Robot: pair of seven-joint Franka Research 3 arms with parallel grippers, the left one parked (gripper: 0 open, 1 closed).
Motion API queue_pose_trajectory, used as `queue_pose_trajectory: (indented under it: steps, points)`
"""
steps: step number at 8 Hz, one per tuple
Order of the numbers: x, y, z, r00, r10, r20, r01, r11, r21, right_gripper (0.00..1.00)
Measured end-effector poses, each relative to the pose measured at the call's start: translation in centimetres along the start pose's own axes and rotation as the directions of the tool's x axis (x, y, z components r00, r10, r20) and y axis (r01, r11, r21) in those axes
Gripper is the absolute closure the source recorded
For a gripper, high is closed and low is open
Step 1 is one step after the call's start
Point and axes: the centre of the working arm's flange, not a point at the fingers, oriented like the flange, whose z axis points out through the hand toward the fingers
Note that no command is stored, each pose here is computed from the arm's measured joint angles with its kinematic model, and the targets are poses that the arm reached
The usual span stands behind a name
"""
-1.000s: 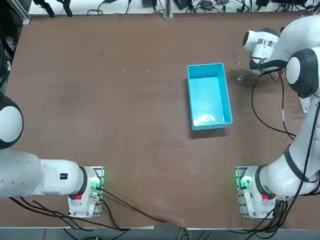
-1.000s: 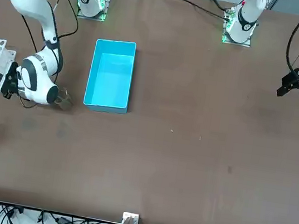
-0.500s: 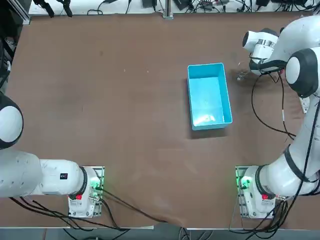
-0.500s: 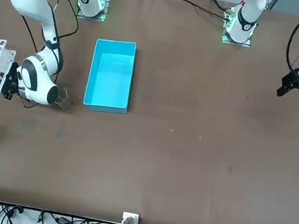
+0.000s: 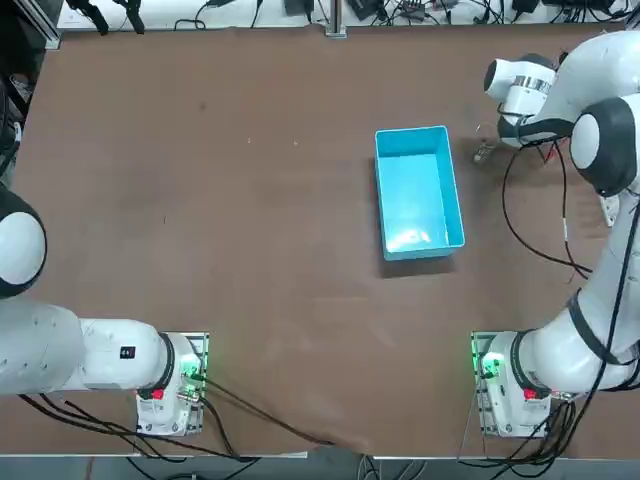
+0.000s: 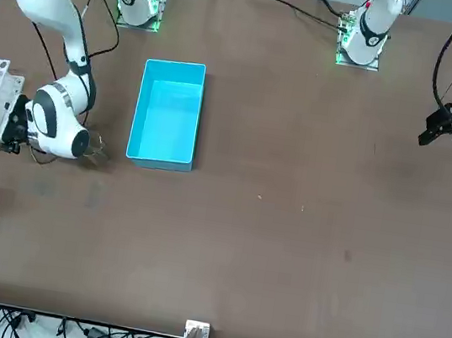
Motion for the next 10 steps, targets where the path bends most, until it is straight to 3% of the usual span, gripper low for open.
queue_pose_trajectory:
  steps: [2,3,5,6,8,10]
  points:
    - [3.7,-0.6,-1.9,0.993,-0.078,0.086,0.080,0.997,-0.016,0.00]
    - [6.7,-1.2,-3.8,0.977,-0.129,0.169,0.133,0.991,-0.007,0.00]
    - [13.2,-2.3,-8.6,0.908,-0.255,0.332,0.257,0.966,0.039,0.00]
    - [15.9,-2.7,-10.3,0.855,-0.346,0.386,0.339,0.937,0.088,0.00]
    - [19.3,-3.3,-12.1,0.717,-0.547,0.432,0.502,0.835,0.224,0.00]
    - [20.2,-3.5,-12.8,0.548,-0.740,0.391,0.645,0.671,0.366,0.00]
